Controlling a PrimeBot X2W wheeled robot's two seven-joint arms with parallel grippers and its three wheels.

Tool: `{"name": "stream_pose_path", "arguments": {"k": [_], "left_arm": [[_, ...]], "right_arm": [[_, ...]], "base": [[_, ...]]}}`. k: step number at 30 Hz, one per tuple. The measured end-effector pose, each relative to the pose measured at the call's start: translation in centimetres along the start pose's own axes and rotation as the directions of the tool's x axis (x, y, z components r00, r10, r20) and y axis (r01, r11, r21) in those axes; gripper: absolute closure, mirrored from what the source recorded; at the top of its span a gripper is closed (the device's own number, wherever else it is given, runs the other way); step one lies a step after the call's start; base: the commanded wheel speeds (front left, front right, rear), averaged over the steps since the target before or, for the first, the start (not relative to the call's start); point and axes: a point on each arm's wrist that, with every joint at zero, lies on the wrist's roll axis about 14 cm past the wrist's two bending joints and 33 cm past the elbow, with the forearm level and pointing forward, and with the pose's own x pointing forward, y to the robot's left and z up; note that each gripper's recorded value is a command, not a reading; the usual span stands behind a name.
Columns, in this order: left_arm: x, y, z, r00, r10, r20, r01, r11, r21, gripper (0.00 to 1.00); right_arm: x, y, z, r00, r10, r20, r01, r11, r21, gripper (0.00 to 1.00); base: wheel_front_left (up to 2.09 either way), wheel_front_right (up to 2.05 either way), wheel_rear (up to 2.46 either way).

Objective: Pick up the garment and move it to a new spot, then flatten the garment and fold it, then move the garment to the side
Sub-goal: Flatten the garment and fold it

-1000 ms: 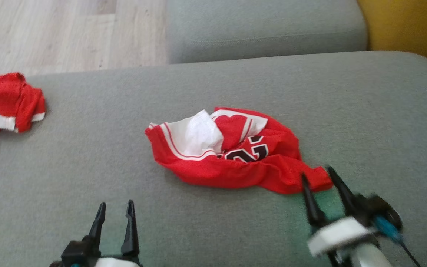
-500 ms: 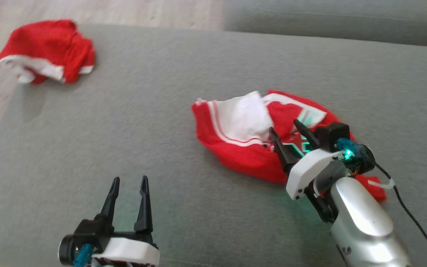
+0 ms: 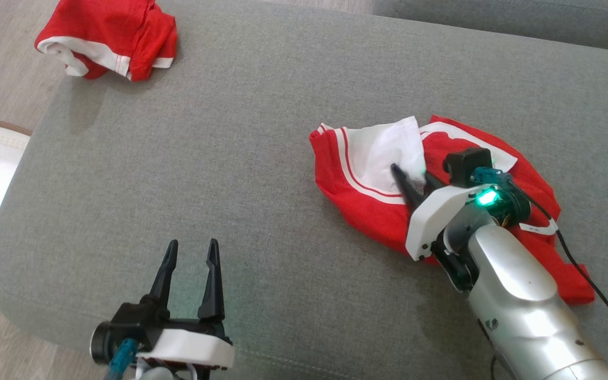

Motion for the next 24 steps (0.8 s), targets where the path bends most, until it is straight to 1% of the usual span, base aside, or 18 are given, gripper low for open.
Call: {"name": "stream_pose_path", "arguments": {"k": [2,6,9,11,14,16,18,19,20,21,22,23,24], "left_arm": [[0.0,0.0,-0.1,1.000,0.001,-0.003,-0.001,1.000,0.002,0.00],[0.0,-0.1,-0.1,1.000,-0.002,0.000,0.002,1.000,0.001,0.00],[0.0,-0.3,0.2,1.000,-0.016,0.013,0.016,1.000,0.009,0.00],[-0.1,-0.4,0.5,1.000,-0.020,0.023,0.019,1.000,0.014,0.00],[-0.3,-0.2,1.1,0.999,-0.017,0.045,0.016,1.000,0.019,0.00],[-0.5,0.0,1.6,0.998,-0.011,0.060,0.010,1.000,0.017,0.00],[-0.8,0.2,2.0,0.997,-0.007,0.077,0.005,1.000,0.015,0.00],[-1.0,0.3,2.2,0.996,-0.008,0.086,0.007,1.000,0.016,0.00],[-1.2,0.5,2.3,0.996,-0.005,0.089,0.003,1.000,0.018,0.00],[-1.4,0.6,2.2,0.996,0.000,0.088,-0.001,1.000,0.017,0.00],[-1.7,0.7,2.1,0.996,0.005,0.084,-0.007,1.000,0.015,0.00],[-1.9,0.9,1.9,0.997,0.011,0.080,-0.012,1.000,0.014,0.00],[-2.1,1.0,1.7,0.997,0.016,0.075,-0.017,1.000,0.012,0.00]], "right_arm": [[0.1,0.1,0.2,1.000,0.004,0.006,-0.003,1.000,-0.010,1.00],[0.0,0.6,1.3,0.998,0.019,0.059,-0.018,1.000,-0.022,1.00],[-0.3,1.7,2.9,0.992,0.051,0.118,-0.046,0.998,-0.050,1.00],[-0.6,3.0,4.1,0.983,0.089,0.159,-0.079,0.994,-0.072,1.00],[-1.2,6.2,5.4,0.965,0.179,0.191,-0.157,0.980,-0.125,1.00],[-1.8,8.9,5.6,0.949,0.254,0.185,-0.224,0.960,-0.171,1.00],[-2.3,11.5,4.7,0.935,0.324,0.142,-0.290,0.933,-0.215,1.00],[-2.8,13.6,2.9,0.923,0.377,0.075,-0.348,0.903,-0.254,1.00],[-3.1,14.5,1.6,0.917,0.399,0.032,-0.375,0.885,-0.277,1.00],[-3.4,15.1,0.3,0.910,0.414,-0.005,-0.397,0.869,-0.294,0.89],[-3.6,15.6,-0.8,0.904,0.425,-0.036,-0.415,0.858,-0.303,0.57],[-3.9,15.9,-1.9,0.899,0.433,-0.066,-0.431,0.848,-0.309,0.05],[-4.1,16.2,-2.7,0.894,0.440,-0.087,-0.444,0.840,-0.312,0.00]], "base": [[0.00,0.00,0.00],[0.00,0.00,0.00],[0.00,0.00,0.00],[0.00,0.00,0.00],[0.00,0.00,0.00],[0.00,0.00,0.00],[0.00,0.00,0.00],[0.00,0.00,0.00],[0.00,0.00,0.00],[0.00,0.00,0.00],[0.00,0.00,0.00],[0.00,0.00,0.00],[0.00,0.00,0.00]]}}
